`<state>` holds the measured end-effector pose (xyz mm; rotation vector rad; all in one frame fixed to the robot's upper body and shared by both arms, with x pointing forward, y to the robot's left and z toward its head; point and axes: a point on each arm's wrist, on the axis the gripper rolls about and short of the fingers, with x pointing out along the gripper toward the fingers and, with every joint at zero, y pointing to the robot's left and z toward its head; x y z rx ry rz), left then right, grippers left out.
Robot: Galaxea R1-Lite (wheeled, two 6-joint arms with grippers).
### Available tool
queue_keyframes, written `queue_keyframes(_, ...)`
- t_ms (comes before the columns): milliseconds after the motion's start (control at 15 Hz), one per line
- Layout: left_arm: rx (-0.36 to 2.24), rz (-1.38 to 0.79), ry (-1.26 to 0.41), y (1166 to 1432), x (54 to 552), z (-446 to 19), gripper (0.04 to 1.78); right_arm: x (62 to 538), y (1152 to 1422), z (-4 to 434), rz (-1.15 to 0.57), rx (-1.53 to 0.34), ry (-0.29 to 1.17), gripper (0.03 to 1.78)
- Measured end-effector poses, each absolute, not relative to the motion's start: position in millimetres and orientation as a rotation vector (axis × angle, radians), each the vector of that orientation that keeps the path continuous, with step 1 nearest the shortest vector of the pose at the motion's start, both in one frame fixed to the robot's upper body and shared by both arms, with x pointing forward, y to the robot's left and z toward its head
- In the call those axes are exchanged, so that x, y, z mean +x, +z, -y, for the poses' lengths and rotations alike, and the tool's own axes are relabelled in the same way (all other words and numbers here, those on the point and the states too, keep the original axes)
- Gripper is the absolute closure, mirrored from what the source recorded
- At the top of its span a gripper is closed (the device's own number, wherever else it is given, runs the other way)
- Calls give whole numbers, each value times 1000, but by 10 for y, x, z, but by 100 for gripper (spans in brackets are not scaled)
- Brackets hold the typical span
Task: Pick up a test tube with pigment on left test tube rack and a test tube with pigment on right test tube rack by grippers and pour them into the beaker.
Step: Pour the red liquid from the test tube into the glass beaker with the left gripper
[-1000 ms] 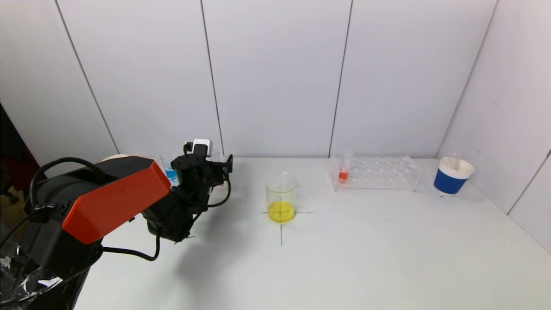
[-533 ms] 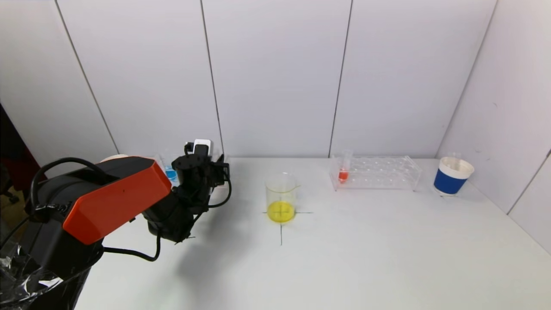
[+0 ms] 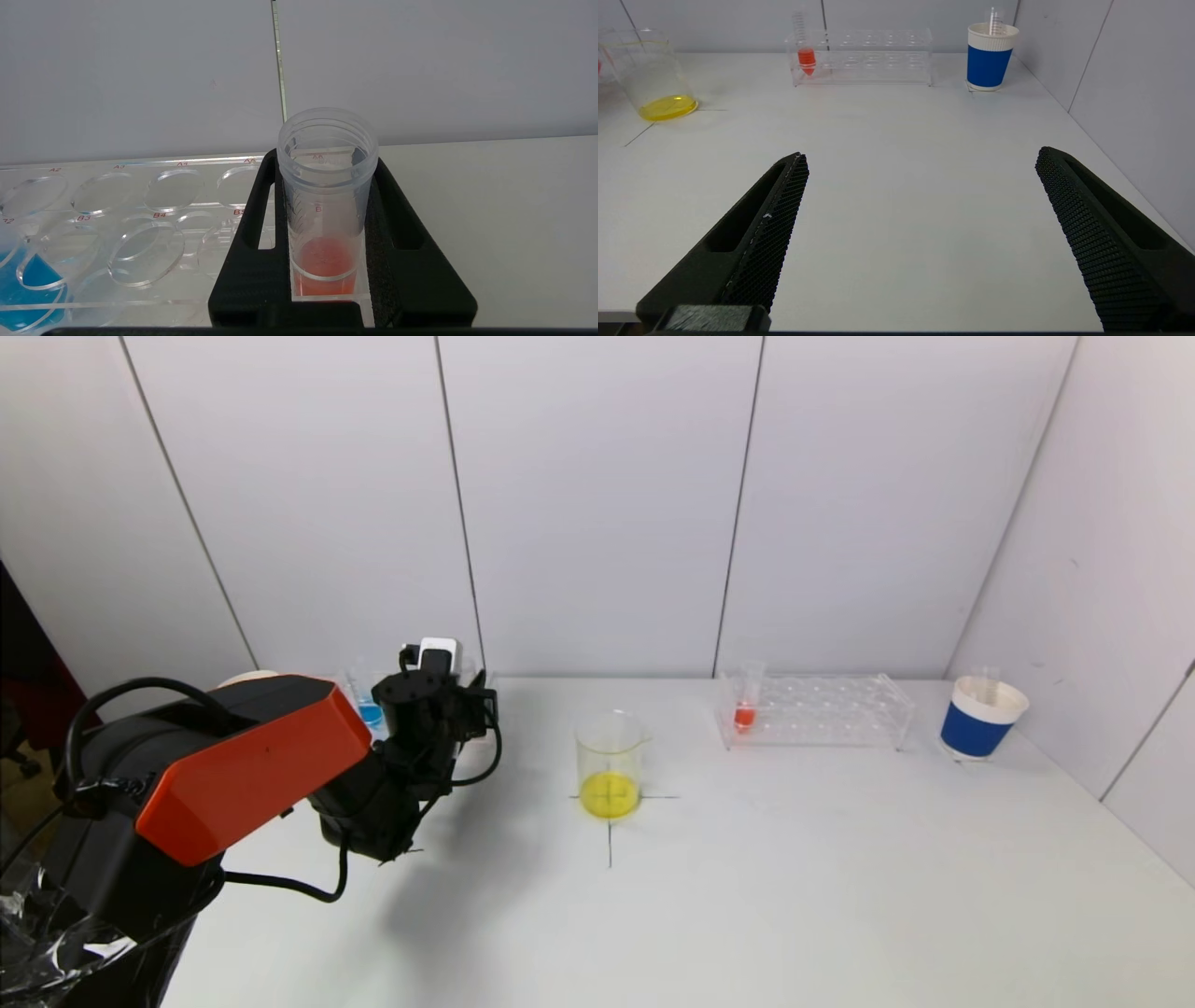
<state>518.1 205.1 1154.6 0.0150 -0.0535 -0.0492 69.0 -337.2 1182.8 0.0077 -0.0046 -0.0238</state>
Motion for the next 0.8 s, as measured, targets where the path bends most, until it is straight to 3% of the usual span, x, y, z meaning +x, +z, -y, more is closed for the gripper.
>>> queue_keyframes(800, 13, 74, -47, 11722, 5150, -2063, 136, 690, 11828, 3372, 5, 8, -24, 4)
